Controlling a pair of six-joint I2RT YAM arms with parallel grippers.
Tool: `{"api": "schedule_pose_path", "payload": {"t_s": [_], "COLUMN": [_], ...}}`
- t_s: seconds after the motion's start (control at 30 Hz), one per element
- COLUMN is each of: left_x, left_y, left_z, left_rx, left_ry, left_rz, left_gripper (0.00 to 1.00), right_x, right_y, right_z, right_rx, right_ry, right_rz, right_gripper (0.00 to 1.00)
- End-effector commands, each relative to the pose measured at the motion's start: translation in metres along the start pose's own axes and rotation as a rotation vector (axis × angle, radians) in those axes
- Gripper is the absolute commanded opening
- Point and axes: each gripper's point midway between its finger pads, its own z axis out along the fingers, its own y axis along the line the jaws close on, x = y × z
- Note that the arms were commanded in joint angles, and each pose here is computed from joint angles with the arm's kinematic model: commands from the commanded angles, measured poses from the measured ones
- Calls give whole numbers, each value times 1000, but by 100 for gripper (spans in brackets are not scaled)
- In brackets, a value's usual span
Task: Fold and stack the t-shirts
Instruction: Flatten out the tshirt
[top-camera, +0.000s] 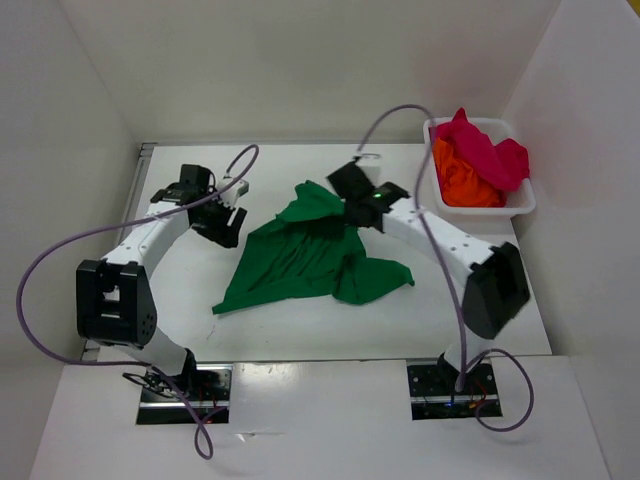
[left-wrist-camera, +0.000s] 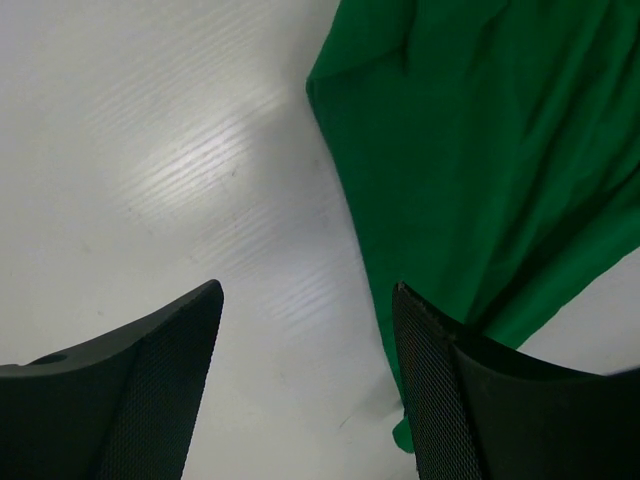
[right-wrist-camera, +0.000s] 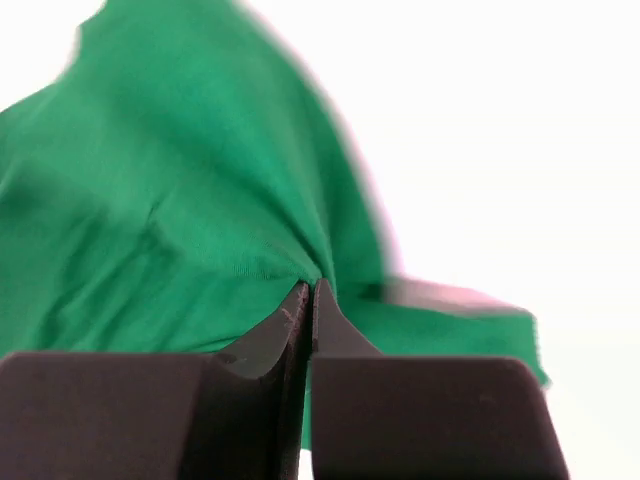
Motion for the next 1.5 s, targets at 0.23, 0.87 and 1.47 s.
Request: {"api": "schedule_pose_path", "payload": {"t_s": [0.23,0.87,1.47], "left_x": [-45,-116,-77], "left_y": [-35,-42,-49], "left_z": [13,89,140], "left_rx": [48,186,330], "left_ry": [-27,-90,62], "left_rz": [209,33,-93], "left_gripper": [76,77,73], "right_x": [39,12,34], "right_y": [-165,29,23], "right_z": [-24,21,29], "right_rx": [404,-162,-141], "right_ry": [80,29,72], "right_rz": [239,94,103], "right_gripper": [55,45,37]}}
